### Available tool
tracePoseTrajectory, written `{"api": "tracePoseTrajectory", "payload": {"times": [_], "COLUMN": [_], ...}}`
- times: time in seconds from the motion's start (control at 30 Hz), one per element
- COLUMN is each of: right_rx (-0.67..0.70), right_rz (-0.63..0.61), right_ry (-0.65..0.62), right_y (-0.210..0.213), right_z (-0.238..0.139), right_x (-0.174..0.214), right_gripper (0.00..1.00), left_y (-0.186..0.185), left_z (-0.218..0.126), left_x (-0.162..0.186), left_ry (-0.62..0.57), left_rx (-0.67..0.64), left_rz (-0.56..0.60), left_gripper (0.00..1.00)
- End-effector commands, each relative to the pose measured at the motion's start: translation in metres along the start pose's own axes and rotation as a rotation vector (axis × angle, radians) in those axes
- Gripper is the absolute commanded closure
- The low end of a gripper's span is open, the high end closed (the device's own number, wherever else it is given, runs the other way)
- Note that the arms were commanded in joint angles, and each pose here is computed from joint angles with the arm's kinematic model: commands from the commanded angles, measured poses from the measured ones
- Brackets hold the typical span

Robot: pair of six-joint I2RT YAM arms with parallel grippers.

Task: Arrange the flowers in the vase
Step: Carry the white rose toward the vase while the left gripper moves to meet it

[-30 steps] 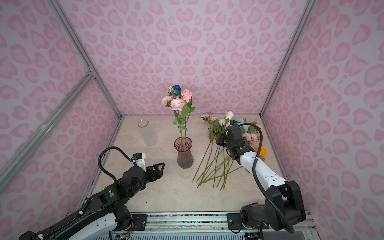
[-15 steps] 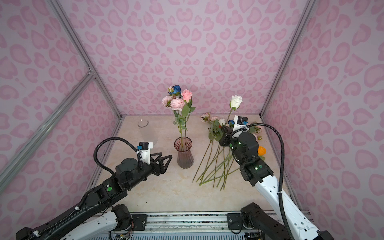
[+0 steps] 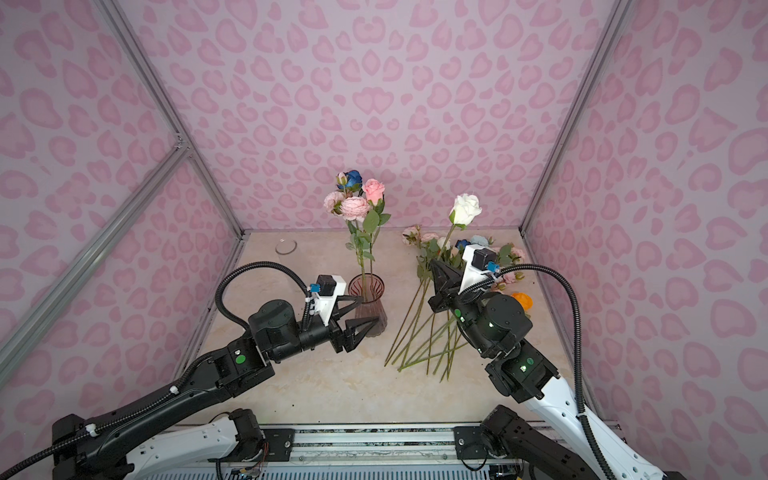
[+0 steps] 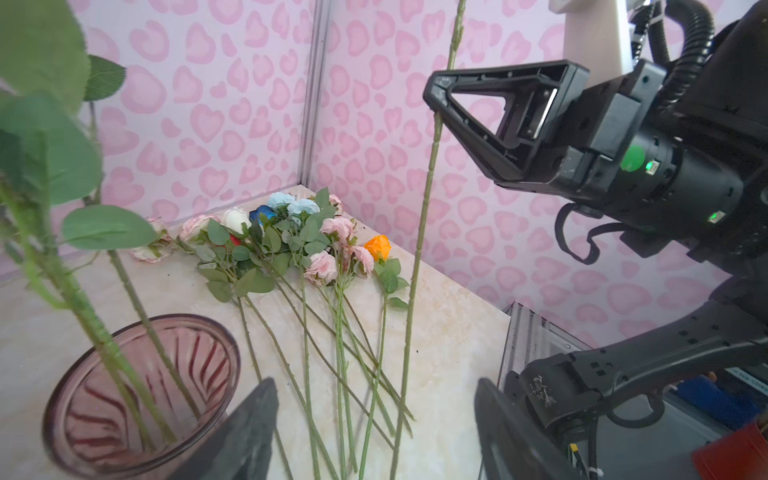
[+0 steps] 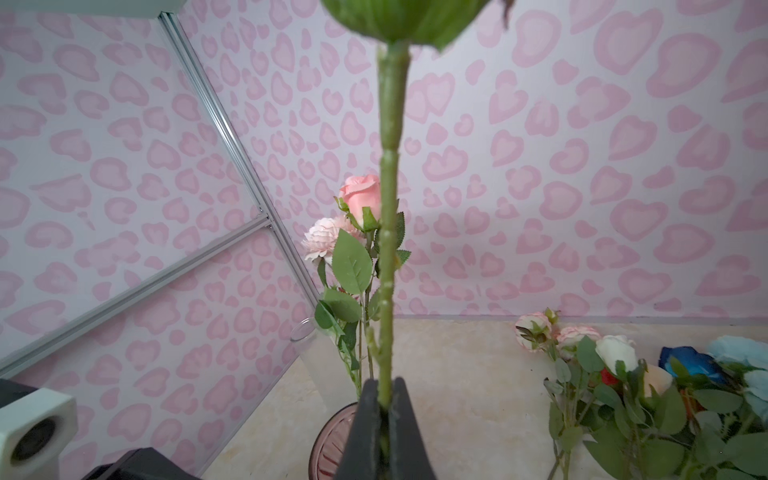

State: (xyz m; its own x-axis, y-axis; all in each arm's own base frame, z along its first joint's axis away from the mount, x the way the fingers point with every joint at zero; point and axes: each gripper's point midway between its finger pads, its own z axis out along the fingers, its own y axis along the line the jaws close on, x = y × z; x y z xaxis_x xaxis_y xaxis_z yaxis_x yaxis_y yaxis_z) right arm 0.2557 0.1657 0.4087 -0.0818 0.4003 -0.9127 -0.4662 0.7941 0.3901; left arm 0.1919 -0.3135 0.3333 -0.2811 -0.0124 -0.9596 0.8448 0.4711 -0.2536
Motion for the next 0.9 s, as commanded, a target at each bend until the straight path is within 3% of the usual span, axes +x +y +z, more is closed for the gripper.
{"api": "tracePoseTrajectory", "payload": {"times": [0.0,0.37,0.57,0.87], "right_rx": [-0.051,-0.162,-0.168,-0.192], "right_rz": [0.071,0.119,0.121,0.146], "right_ry": [-0.079,-0.044,-0.03,-0.026], "right_y": [0.015,0.046,0.048,0.053], "right_z": [-0.003,-0.004,-0.001,0.002], "right_x": [-0.013,-0.001,0.003,0.006], "right_gripper": [0.98,0.98,0.98,0.98], "left_y": [-0.014,-0.027,-0.034,-0.024], "left_z": [0.012,0.052,0.058,0.061], "left_x": [-0.022,-0.021,-0.013,-0.01], "left_ry": [-0.048,0.029,0.058,0.069], "left_rx": [0.046,0.13,0.173,0.116], "left_rz": [0.047,0.012,0.004,0.018], "left_gripper": [0.28,0.47,0.49,0.85]}}
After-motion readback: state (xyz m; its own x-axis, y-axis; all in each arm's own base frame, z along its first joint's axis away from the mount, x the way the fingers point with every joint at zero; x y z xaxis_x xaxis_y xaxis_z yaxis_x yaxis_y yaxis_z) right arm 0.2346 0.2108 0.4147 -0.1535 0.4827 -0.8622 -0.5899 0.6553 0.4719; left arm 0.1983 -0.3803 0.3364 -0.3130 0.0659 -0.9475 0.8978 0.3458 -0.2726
